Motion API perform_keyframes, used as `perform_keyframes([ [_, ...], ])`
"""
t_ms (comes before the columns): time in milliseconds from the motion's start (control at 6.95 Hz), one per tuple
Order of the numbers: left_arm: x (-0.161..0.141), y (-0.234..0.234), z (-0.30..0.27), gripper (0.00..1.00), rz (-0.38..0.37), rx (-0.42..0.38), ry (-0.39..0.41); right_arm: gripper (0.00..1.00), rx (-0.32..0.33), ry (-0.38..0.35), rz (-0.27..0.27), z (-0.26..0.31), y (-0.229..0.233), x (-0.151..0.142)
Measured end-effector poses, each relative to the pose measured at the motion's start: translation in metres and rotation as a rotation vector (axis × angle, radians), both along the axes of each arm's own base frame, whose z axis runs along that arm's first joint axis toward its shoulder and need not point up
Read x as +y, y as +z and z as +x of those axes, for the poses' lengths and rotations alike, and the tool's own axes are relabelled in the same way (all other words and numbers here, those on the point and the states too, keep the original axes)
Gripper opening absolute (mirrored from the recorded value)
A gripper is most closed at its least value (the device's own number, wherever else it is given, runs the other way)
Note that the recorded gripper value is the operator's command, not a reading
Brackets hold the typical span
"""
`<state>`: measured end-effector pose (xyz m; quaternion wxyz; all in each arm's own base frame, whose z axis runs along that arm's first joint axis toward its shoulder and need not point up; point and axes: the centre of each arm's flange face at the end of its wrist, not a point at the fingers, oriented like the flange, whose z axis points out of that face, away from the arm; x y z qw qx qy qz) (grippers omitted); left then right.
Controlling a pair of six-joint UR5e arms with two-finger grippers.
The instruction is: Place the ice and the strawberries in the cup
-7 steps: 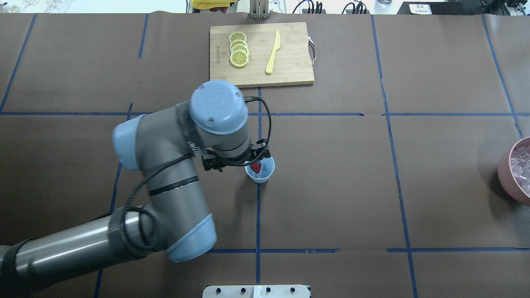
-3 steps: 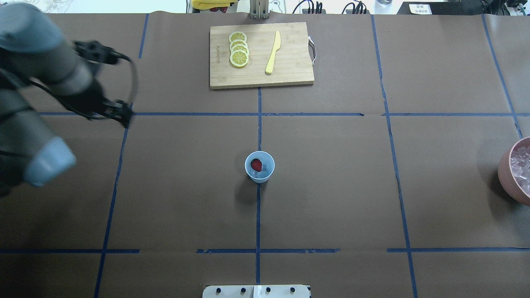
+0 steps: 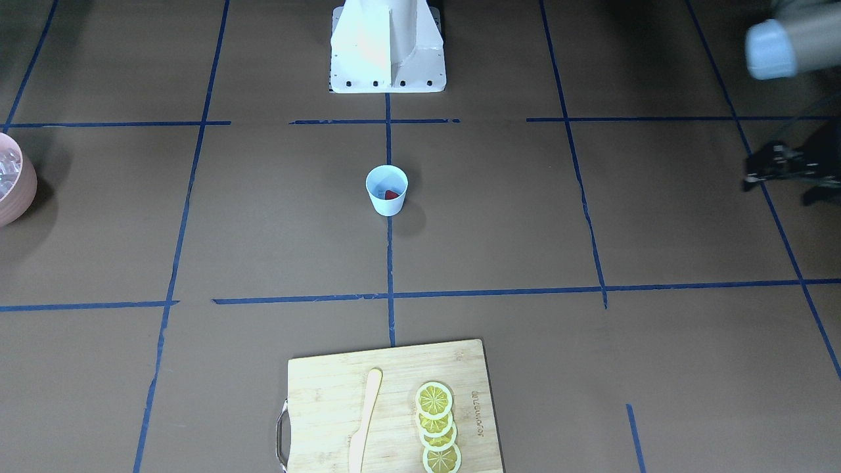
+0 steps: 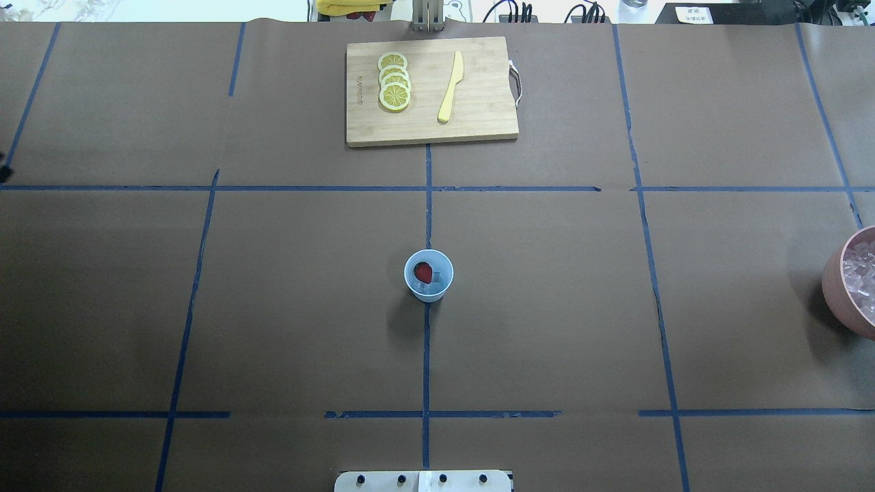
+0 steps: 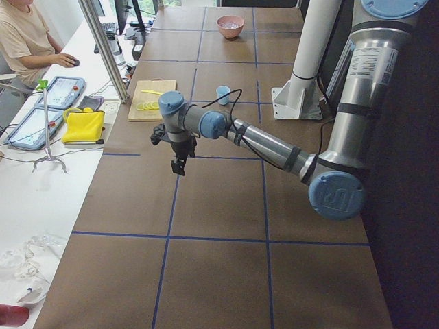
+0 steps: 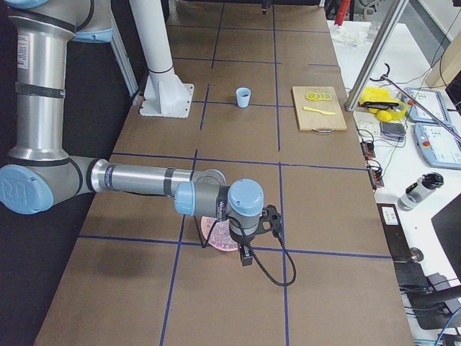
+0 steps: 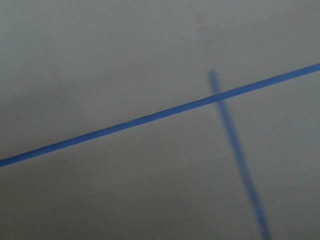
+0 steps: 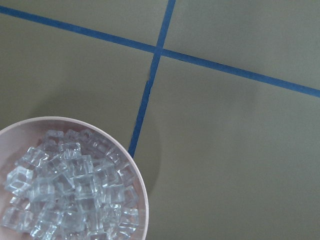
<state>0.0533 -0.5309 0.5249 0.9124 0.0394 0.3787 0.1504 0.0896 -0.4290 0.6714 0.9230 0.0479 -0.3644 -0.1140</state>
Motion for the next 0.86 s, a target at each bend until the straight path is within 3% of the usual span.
perform_keyframes([
  [288, 0.036, 0.086, -0.067, 1.0, -0.083, 0.006, -0.028, 0.99, 0.0, 0.0, 0.0, 0.0, 0.0, 0.0],
  [863, 0.054, 0.126, -0.101, 1.0, -0.155, 0.003, -0.086, 0.99, 0.0, 0.0, 0.0, 0.0, 0.0, 0.001],
])
